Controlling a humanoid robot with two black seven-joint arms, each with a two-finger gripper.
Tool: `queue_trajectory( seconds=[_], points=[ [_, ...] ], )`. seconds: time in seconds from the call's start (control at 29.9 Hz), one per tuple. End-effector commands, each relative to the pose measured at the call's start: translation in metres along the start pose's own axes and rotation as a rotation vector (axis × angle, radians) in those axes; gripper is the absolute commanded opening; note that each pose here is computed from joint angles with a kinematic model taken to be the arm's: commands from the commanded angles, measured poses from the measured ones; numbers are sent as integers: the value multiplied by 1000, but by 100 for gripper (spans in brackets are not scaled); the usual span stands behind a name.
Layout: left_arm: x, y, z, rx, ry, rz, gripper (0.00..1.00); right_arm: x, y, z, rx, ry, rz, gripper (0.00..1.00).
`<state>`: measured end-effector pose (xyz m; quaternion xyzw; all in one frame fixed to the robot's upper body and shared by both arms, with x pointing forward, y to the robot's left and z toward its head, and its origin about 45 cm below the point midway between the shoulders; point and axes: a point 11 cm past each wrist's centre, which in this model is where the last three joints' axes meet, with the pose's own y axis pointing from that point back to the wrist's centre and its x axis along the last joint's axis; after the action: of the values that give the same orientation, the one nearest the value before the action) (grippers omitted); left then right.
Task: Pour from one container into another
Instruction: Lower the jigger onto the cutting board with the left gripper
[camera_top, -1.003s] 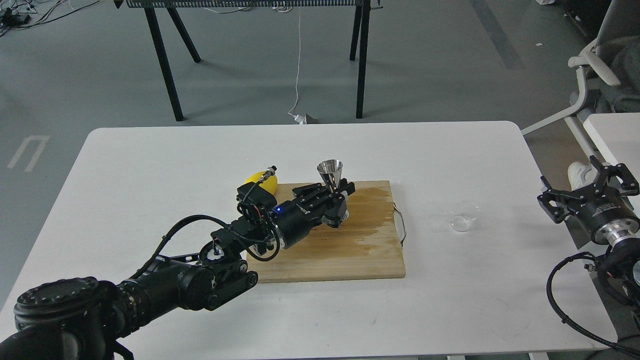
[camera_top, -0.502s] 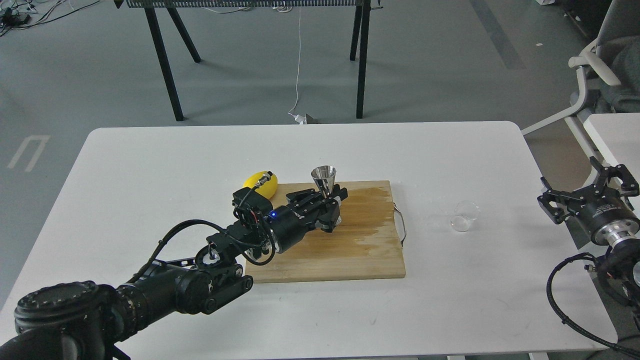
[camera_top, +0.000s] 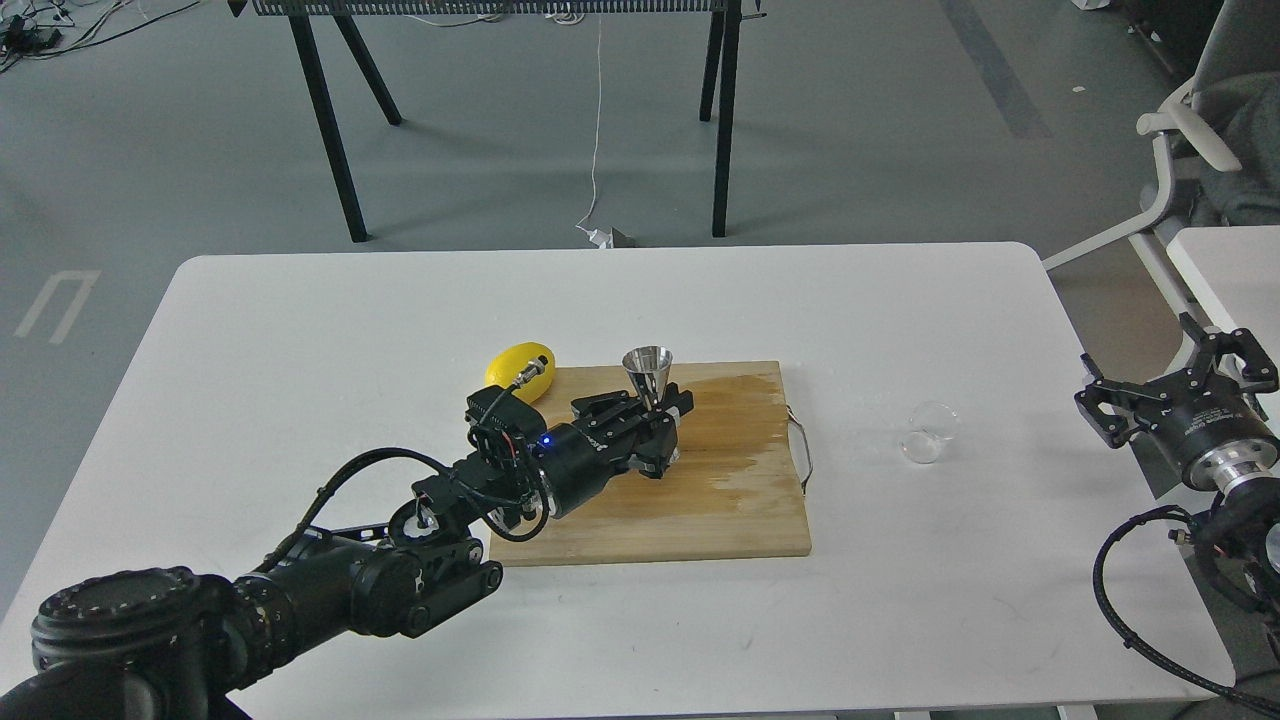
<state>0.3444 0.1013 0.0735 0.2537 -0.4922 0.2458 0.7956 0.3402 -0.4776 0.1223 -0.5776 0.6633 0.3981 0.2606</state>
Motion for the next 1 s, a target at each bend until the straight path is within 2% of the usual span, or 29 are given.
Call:
queue_trajectory(
  seconds=[0.0, 0.33, 0.97],
  points=[
    [-1, 1, -2, 6, -5, -3, 18, 0, 0, 0, -1, 1, 1, 99],
    [-1, 1, -2, 6, -5, -3, 25, 0, 0, 0, 0, 0, 0, 99],
    [-2, 4, -11, 29, -18, -13, 29, 1, 1, 0, 1, -1, 2, 99]
  ],
)
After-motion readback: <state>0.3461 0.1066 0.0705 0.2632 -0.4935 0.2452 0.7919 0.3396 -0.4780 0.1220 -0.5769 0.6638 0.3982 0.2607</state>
